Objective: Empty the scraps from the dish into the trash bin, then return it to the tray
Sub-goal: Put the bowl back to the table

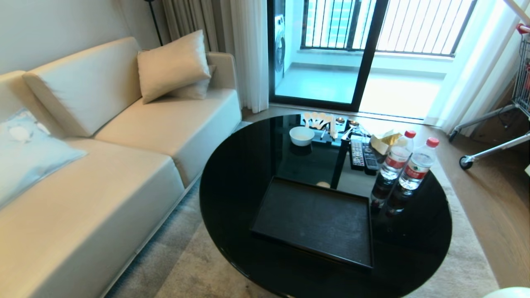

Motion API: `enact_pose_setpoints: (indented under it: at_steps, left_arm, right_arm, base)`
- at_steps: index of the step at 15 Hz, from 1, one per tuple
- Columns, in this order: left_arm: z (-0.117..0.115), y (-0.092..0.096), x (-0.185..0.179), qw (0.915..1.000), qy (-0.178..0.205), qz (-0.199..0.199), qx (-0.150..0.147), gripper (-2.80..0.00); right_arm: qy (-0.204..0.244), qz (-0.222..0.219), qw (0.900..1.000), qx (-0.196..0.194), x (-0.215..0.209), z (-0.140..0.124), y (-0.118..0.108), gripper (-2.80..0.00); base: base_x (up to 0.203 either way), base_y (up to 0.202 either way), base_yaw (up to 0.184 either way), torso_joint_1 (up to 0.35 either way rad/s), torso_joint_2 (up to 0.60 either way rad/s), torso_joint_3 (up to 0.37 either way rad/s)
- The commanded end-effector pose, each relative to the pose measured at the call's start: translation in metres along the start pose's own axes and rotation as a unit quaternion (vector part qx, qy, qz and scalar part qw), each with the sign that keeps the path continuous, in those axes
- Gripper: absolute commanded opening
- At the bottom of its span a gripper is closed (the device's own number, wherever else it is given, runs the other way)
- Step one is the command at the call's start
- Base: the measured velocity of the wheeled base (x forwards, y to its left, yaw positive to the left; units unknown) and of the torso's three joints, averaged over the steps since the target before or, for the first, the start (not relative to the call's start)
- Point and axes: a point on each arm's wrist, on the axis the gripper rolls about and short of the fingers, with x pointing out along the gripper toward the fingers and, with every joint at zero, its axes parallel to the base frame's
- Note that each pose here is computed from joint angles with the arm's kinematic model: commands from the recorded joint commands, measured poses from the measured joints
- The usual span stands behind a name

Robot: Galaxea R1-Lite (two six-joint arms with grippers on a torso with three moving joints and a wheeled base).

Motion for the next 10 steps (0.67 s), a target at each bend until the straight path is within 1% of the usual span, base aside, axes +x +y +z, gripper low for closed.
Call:
enact_pose_setpoints:
  at_steps: [1,3,10]
  left_arm:
    - [0.0001,0.0,0.0,1.0,-0.001,0.0,-0.001,-2.8]
    - [0.0001,0.0,0.0,1.0,-0.001,0.0,-0.001,-2.8]
    - [0.0001,0.0,0.0,1.0,-0.001,0.0,-0.001,-2.8]
  right_arm:
    - [0.001,0.0,1.0,0.0,0.0001,0.0001,0.0,-2.8]
    - [0.001,0.0,1.0,0.0,0.0001,0.0001,0.0,-2.8]
    - [0.0,0.001,1.0,-0.001,0.0001,0.0001,0.0,-2.8]
  base:
    - [0.0,0.183,-0.001,0.0,0.0,0.005]
    - [0.0,0.124,0.003,0.001,0.0,-0.001]
    - [0.0,0.0,0.0,0.0,0.0,0.0]
